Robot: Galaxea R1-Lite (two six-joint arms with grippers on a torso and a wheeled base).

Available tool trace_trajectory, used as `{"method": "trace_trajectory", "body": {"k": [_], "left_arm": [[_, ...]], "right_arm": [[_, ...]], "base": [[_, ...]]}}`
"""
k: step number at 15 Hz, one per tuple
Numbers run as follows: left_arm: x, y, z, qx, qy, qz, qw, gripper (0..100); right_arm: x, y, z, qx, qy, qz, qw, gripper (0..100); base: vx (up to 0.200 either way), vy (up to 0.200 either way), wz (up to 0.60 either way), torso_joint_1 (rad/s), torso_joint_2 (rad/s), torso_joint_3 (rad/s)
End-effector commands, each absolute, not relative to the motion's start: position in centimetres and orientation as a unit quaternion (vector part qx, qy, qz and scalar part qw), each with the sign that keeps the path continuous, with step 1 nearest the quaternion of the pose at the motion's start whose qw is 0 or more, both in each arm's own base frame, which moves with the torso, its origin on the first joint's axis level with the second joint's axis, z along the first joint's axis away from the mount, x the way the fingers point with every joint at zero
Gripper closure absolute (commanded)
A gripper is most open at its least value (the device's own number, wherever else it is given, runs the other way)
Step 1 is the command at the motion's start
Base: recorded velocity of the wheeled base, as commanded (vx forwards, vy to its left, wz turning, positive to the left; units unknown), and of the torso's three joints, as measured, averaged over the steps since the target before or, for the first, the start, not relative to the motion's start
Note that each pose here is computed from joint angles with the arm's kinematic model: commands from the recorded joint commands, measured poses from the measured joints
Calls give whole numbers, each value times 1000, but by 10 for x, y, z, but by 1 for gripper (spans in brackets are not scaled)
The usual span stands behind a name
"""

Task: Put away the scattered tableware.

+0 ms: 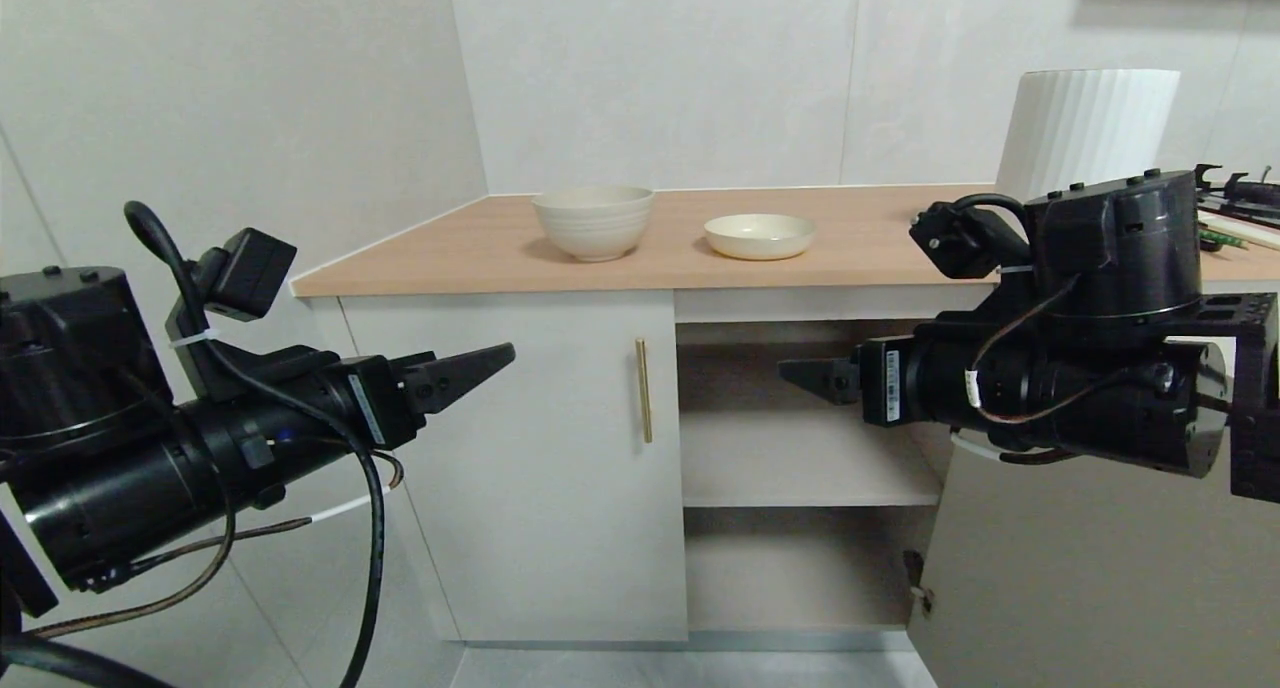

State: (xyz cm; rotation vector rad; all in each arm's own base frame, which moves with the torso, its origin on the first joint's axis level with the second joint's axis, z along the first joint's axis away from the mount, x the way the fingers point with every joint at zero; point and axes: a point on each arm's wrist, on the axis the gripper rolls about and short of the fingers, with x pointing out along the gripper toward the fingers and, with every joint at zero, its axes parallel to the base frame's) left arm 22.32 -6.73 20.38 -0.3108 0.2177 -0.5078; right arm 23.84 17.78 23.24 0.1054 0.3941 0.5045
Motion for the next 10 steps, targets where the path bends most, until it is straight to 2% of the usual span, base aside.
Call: {"method": "trace_trajectory", "body": {"k": [1,3,8,10], "left_arm": [[222,-67,199,-137,112,-250,952,0],[222,-68,194,-108,114,-252,955,0],[223,-69,196,-109,112,-253,955,0],[222,-68,198,-109,109,-255,955,0]], "right_arm": [[238,178,233,53,193,248,948,0],[236,177,235,54,190,249,948,0],[230,172,242,59,180,254,949,0],[223,168,250,62,172,257,949,0]], "base": [[0,0,0,0,0,0],[0,0,0,0,0,0],[0,0,0,0,0,0],[200,0,0,7,0,2]]}}
